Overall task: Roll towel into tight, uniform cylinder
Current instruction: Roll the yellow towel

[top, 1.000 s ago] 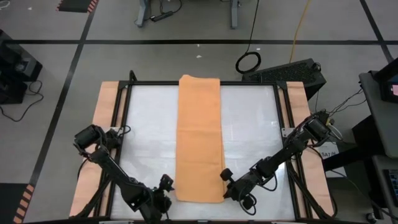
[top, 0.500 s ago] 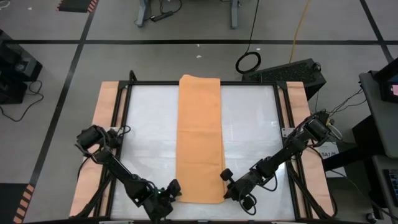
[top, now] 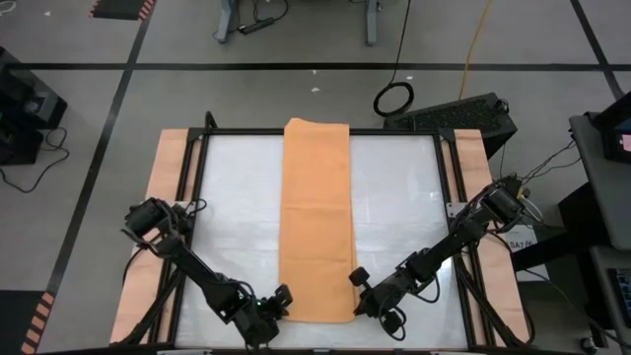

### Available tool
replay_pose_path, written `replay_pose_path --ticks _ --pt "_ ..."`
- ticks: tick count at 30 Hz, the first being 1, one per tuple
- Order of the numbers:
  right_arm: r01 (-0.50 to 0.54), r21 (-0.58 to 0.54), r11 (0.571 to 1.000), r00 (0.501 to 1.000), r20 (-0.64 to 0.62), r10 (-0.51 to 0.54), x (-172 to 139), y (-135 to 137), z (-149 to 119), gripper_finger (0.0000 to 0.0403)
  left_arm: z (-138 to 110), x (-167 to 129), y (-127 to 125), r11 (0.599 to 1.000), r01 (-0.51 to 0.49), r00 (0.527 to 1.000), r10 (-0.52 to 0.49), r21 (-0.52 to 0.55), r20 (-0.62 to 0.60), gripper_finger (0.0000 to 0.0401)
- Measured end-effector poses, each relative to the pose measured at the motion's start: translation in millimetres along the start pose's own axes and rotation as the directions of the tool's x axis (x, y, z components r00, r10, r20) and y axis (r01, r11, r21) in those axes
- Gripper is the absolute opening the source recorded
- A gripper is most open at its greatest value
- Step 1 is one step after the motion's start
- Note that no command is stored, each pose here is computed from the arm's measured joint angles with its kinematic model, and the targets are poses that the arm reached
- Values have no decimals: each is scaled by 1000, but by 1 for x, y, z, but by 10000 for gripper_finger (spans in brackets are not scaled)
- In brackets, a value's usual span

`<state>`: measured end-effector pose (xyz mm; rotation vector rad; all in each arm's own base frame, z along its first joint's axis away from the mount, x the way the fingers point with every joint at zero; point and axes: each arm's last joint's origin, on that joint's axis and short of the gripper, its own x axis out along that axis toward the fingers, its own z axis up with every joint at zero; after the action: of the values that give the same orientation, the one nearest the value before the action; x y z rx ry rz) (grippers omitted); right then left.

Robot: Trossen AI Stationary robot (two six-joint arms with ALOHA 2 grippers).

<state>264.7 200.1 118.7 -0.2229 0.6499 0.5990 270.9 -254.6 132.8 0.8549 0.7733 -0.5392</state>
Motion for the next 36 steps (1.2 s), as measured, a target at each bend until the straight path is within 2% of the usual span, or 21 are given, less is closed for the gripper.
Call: replay_pose_path --ticks 3,7,9,14,19,23,27,36 --pt "-1 10 1000 1000 0 1 0 0 0 0 -1 1 2 997 6 1000 -6 -78 2 11" --pt "-7 -3 1000 1000 -1 7 0 3 0 1 1 1 4 982 3 1000 1 -190 19 14" --pt "-15 -46 999 1000 -7 15 0 6 -1 11 1 1 4 971 3 1000 3 -241 22 11" --pt "-29 -153 988 1000 -15 27 -1 12 -2 75 1 1 4 939 -3 1000 8 -343 15 6" --pt "29 -231 972 999 -15 -33 -1 10 -2 150 0 1 5 929 -31 999 34 -369 3 6" --pt "22 -316 948 999 -18 -29 -1 9 -2 185 0 1 5 929 -32 999 35 -370 2 6" --pt "14 -359 933 999 -38 -29 -1 9 -4 190 0 1 5 931 -32 999 35 -363 1 6" --pt "1 -458 889 998 -60 -31 -1 4 -5 165 0 1 5 932 -32 999 34 -362 0 7"
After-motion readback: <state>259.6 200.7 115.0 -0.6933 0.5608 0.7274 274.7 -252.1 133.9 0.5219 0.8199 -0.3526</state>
